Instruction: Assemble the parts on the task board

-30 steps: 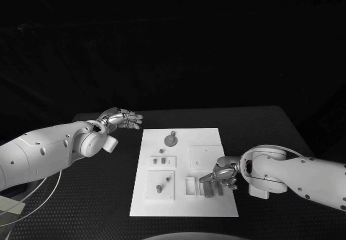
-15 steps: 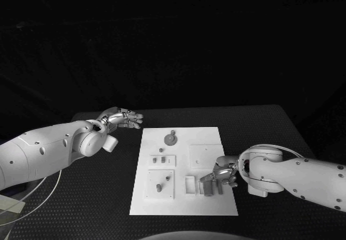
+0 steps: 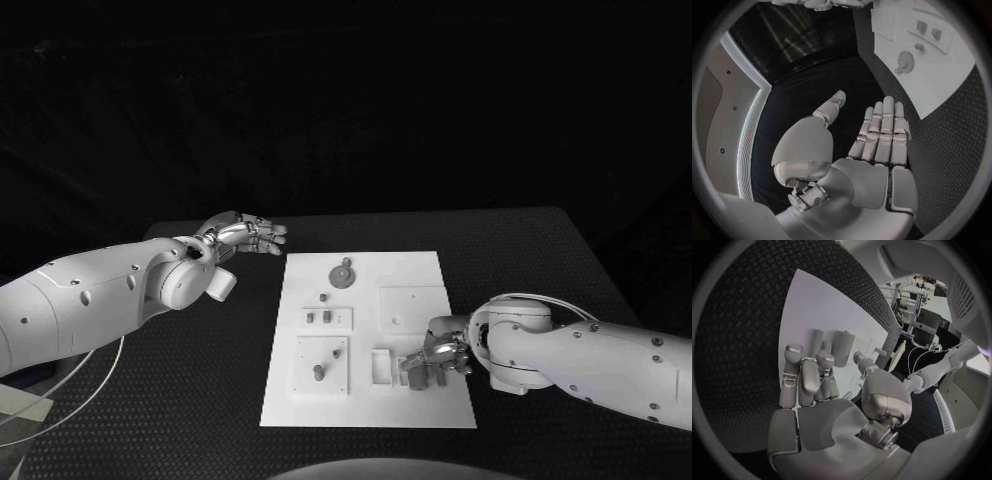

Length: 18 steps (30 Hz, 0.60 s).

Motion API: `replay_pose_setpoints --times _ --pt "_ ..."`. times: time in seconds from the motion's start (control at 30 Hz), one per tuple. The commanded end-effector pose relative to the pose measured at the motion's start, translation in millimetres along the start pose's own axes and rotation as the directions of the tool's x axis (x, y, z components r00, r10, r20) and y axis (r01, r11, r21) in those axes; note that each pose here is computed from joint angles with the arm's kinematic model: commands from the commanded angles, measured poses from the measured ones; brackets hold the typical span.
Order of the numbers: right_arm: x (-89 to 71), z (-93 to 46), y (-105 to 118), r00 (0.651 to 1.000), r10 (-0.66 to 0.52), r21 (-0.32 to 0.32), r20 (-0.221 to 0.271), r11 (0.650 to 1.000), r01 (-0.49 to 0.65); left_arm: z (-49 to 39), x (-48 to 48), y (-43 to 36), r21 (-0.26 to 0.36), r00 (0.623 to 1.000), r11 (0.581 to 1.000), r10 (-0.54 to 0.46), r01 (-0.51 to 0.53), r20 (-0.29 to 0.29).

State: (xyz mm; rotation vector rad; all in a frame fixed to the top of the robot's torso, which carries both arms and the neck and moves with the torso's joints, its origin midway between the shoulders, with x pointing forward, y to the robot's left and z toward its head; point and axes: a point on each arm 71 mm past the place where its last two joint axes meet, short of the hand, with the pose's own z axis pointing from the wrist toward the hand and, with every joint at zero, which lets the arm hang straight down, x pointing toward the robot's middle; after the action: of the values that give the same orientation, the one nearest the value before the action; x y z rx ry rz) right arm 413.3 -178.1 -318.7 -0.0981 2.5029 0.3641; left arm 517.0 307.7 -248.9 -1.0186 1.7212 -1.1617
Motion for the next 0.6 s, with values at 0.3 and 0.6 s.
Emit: replay_pose_setpoints --times 0.3,0.6 --pt "11.3 8.8 2.5 0.999 -0.019 -0.002 -0.027 1.000 0.019 0.1 2.4 -1.0 0.004 1.000 1.000 -0.011 0.011 -0.021" --pt "11.0 7.3 3.0 1.000 0.013 -0.011 -0.013 1.000 -0.014 -0.4 1.6 -0.5 0.000 1.000 1.000 -0.011 0.011 -0.021"
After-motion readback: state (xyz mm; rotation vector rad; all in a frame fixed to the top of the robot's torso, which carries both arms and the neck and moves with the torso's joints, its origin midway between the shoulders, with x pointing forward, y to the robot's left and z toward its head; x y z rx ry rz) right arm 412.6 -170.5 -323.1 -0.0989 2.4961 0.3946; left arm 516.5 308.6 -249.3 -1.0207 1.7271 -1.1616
